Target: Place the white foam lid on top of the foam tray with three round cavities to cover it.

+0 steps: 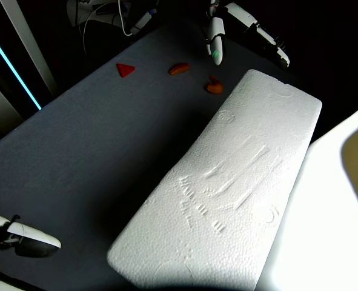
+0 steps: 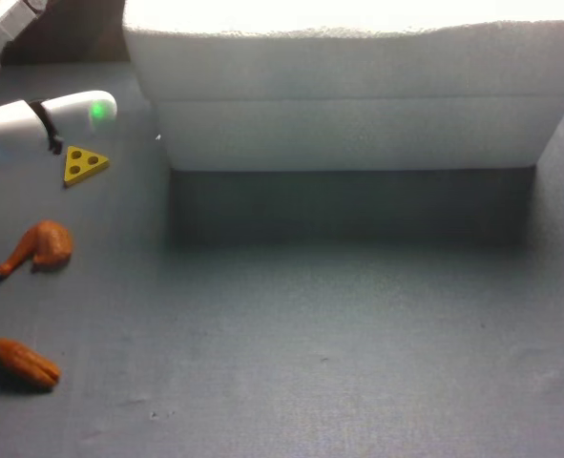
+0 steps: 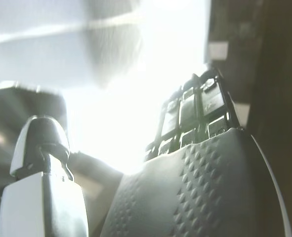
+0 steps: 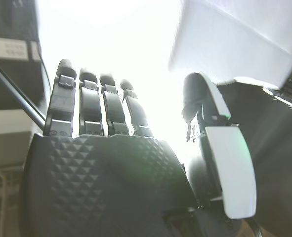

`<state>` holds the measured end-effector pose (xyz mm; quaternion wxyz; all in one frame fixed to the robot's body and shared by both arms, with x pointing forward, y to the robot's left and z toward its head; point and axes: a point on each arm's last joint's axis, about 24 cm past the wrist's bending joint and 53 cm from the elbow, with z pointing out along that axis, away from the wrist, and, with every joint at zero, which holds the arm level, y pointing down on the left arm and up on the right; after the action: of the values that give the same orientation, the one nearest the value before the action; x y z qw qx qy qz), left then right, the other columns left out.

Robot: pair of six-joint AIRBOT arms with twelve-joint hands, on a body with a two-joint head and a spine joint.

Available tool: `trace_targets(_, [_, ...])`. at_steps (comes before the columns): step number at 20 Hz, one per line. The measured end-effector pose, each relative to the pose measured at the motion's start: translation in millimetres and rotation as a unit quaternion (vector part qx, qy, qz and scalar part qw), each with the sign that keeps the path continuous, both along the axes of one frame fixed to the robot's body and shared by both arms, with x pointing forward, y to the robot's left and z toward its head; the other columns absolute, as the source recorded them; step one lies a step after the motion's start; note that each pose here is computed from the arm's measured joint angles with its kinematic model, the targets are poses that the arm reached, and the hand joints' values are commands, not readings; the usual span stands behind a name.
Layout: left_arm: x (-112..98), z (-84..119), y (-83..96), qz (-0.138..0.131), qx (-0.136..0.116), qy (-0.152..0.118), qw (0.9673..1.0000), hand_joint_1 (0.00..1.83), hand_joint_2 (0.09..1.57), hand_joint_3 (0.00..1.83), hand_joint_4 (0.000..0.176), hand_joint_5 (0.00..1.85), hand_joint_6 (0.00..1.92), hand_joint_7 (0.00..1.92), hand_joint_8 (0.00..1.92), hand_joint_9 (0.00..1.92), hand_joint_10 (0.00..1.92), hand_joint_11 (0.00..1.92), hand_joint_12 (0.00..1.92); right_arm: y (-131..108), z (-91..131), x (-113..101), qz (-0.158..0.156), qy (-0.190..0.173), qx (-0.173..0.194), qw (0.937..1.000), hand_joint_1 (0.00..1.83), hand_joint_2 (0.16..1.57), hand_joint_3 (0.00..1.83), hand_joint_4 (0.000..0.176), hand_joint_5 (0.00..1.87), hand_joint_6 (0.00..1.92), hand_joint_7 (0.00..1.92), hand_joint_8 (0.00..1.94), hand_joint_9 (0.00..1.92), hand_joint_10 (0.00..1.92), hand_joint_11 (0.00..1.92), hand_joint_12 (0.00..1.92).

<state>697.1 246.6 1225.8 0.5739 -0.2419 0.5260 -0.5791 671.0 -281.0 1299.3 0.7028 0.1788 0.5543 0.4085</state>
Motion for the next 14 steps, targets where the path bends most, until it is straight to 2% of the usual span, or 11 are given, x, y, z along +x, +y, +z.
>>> trace_targets(1, [-8,5,-1.3,-0.006,0.002,-0.012,0.9999,0.58,1.07,0.0,0.013,0.05,0.01,0.0,0.0,0.0,0.0,0.04,0.03,6,6,-10,0.009,-0.019,-0.008,0.9997,0.33,1.39,0.0,0.0,0.0,0.0,0.0,0.0,0.0,0.0,0.0,0.18])
trace_targets(3, [-25,17,-3.0,-0.019,0.002,-0.036,0.9992,0.56,1.1,0.0,0.045,0.02,0.0,0.0,0.0,0.0,0.0,0.0,0.12,22,5,-26,0.037,-0.033,-0.012,0.9987,0.31,1.34,0.0,0.013,0.0,0.0,0.0,0.0,0.03,0.01,0.0,0.88])
trace_targets(4, [-32,20,-4.0,-0.023,0.003,-0.043,0.9988,0.55,1.12,0.0,0.038,0.01,0.0,0.0,0.0,0.0,0.0,0.0,0.28,27,1,-32,0.047,-0.031,-0.012,0.9983,0.37,1.34,0.0,0.041,0.0,0.0,0.0,0.0,0.04,0.01,0.0,0.89])
trace_targets(5, [-41,24,-8.1,-0.033,0.002,-0.053,0.9981,0.54,1.14,0.0,0.052,0.01,0.0,0.0,0.0,0.0,0.0,0.0,0.36,31,-4,-39,0.058,-0.027,-0.013,0.9979,0.39,1.35,0.0,0.045,0.0,0.0,0.0,0.0,0.02,0.01,0.0,0.56])
trace_targets(6, [-47,27,-13.2,-0.044,0.004,-0.061,0.9972,0.53,1.15,0.0,0.054,0.01,0.0,0.0,0.0,0.0,0.0,0.0,0.4,33,-8,-46,0.063,-0.025,-0.015,0.9976,0.4,1.37,0.0,0.036,0.0,0.0,0.0,0.0,0.02,0.02,0.0,0.4])
trace_targets(7, [-52,28,-18.7,-0.054,0.006,-0.064,0.9965,0.52,1.17,0.0,0.048,0.01,0.0,0.0,0.0,0.0,0.0,0.0,0.38,33,-9,-53,0.069,-0.027,-0.015,0.9971,0.41,1.4,0.01,0.048,0.0,0.0,0.0,0.0,0.02,0.02,0.0,0.21])
trace_targets(9, [-62,29,-33.3,-0.082,0.013,-0.069,0.9942,0.52,1.17,0.0,0.023,0.02,0.0,0.0,0.0,0.0,0.0,0.0,0.37,34,-8,-67,0.08,-0.037,-0.002,0.9961,0.42,1.42,0.01,0.042,0.0,0.0,0.0,0.0,0.0,0.0,0.0,0.01])
trace_targets(11, [-71,27,-46.4,-0.109,0.02,-0.071,0.9913,0.5,1.16,0.0,0.016,0.03,0.01,0.0,0.0,0.0,0.0,0.0,0.37,35,-11,-77,0.091,-0.039,0.006,0.9951,0.51,1.44,0.0,0.013,0.01,0.0,0.04,0.0,0.14,0.03,0.0,0.59])
trace_targets(12, [-74,26,-51.8,-0.119,0.021,-0.067,0.9904,0.46,1.17,0.0,0.021,0.02,0.0,0.0,0.0,0.0,0.0,0.0,0.28,37,-14,-81,0.101,-0.034,0.003,0.9943,0.56,1.42,0.0,0.034,0.05,0.02,0.06,0.01,0.14,0.02,0.0,0.59])
trace_targets(13, [-77,23,-57.6,-0.131,0.03,-0.064,0.9888,0.47,1.18,0.0,0.011,0.01,0.0,0.0,0.0,0.0,0.0,0.0,0.24,40,-17,-84,0.11,-0.031,0.003,0.9934,0.58,1.41,0.0,0.015,0.05,0.01,0.05,0.0,0.14,0.02,0.0,0.65])
trace_targets(14, [-77,20,-62.0,-0.14,0.025,-0.058,0.9882,0.47,1.2,0.0,0.005,0.0,0.0,0.0,0.0,0.0,0.0,0.0,0.12,42,-19,-86,0.116,-0.03,0.003,0.9928,0.57,1.38,0.0,0.037,0.04,0.01,0.06,0.0,0.13,0.01,0.0,0.61])
